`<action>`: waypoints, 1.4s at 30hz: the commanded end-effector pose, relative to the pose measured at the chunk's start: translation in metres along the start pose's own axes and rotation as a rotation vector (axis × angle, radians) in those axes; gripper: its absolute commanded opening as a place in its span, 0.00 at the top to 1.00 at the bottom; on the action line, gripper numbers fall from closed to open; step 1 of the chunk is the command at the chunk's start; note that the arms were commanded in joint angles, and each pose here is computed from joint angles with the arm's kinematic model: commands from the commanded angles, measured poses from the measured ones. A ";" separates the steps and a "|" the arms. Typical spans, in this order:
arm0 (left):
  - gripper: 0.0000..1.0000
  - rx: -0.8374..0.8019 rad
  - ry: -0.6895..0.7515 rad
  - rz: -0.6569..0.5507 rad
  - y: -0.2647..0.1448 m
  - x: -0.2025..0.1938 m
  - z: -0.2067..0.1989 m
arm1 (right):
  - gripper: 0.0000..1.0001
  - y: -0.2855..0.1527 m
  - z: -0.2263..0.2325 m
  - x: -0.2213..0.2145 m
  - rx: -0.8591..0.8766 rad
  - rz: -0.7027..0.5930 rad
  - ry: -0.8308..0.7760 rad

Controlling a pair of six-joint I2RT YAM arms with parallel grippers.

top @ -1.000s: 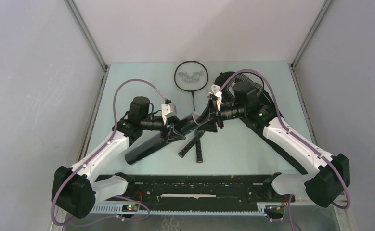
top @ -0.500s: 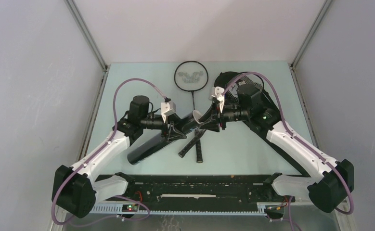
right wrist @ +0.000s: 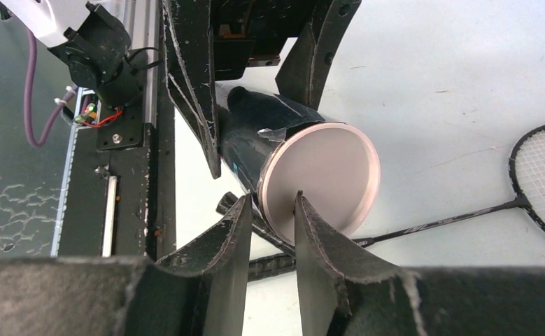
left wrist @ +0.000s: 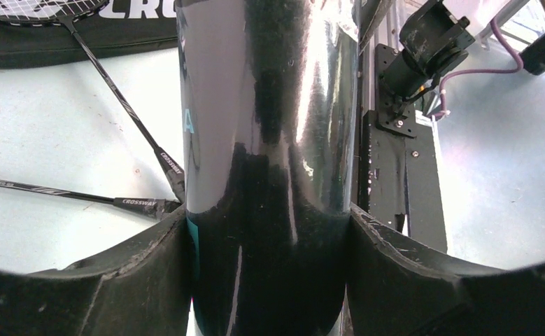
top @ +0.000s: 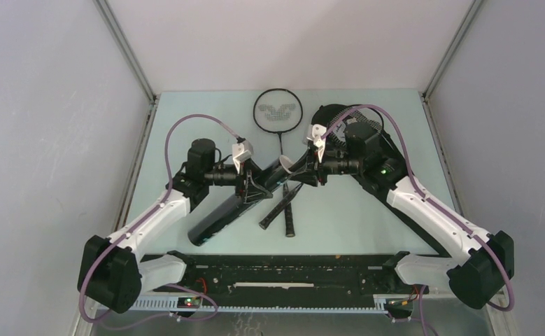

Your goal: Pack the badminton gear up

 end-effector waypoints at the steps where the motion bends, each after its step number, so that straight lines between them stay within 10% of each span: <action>1: 1.00 0.002 0.166 -0.176 0.000 0.047 0.002 | 0.65 0.015 0.032 -0.032 0.187 0.105 0.142; 42: 1.00 0.128 0.052 -0.289 -0.009 0.059 0.029 | 0.57 0.045 0.073 -0.046 0.303 0.202 -0.024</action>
Point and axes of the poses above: each gripper's point midway between its finger pads, its own y axis out along the fingers, its own z axis along the line the jaws close on, x = y × z, the point moved 9 cm from there along -y, back along the fingers, and after that the axes turned 2 degrees about -y, right-handed, at the moved point
